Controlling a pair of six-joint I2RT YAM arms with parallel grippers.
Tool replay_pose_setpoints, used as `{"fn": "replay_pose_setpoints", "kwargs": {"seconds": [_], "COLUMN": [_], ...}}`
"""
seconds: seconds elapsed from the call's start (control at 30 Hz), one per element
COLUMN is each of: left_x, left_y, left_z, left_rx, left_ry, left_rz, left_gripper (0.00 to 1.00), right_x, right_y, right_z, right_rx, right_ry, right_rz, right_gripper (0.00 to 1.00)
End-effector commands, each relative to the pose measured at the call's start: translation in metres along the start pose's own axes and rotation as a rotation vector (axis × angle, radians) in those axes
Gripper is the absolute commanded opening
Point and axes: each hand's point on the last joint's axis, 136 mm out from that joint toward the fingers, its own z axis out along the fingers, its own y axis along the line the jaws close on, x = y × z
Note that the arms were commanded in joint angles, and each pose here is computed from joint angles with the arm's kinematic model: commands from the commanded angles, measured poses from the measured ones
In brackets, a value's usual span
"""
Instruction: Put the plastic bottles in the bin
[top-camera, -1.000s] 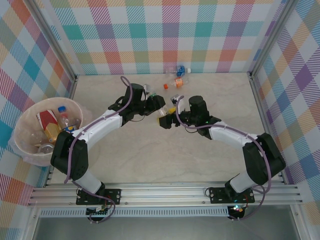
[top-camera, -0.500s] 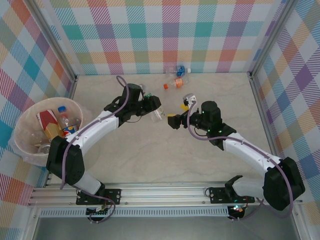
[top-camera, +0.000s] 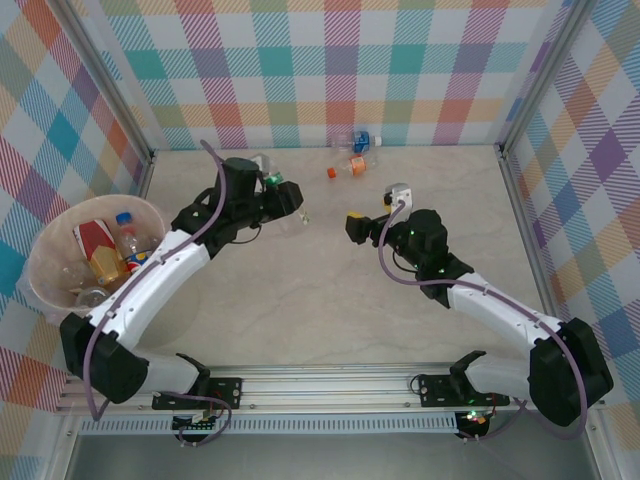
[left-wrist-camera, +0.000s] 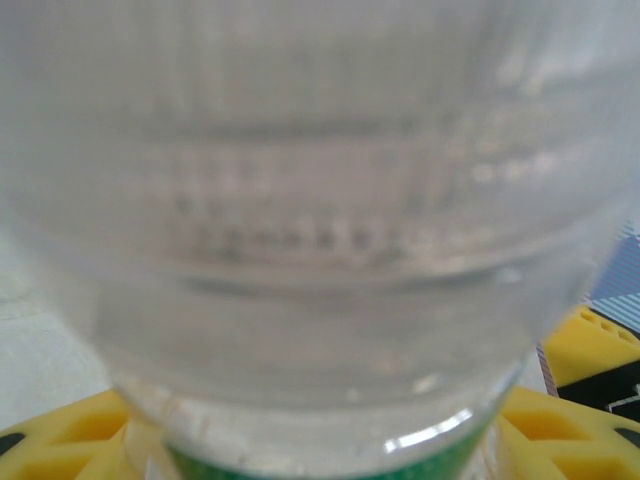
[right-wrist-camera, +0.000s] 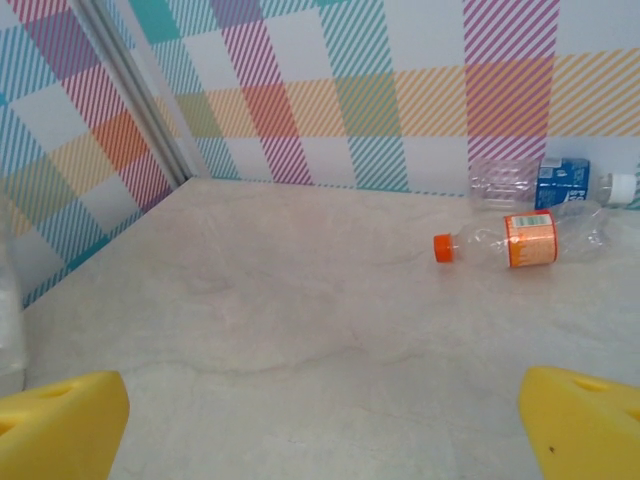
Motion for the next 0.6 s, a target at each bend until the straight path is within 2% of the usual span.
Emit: {"fn": "replay_pose_setpoints", "kwargs": {"seconds": [0.0,0.33,0.57], "left_x": [-0.015,-0.042,-0.066], "left_y": [-0.003,-0.006,-0.017], "left_z": [-0.025,-0.079,-0.128], "left_rx": [-0.012,-0.083,-0.078], "left_ry": [-0.043,-0.121,-0.241], "left_rz": [0.038,0.118,0.175], "left_gripper": [0.56,0.56,0.56], "right_x": [-0.018,-0.023,-0.027], "right_y": [-0.006,-0.002,0.002], "right_z": [-0.001,0.005,0.005], "right_rx": [0.045,0.03,0.013], "right_ry": [-0.085,-0.068,-0.067], "right_rz": [0.032,0.021,-0.002], "right_gripper": [1.0,1.0,1.0]}}
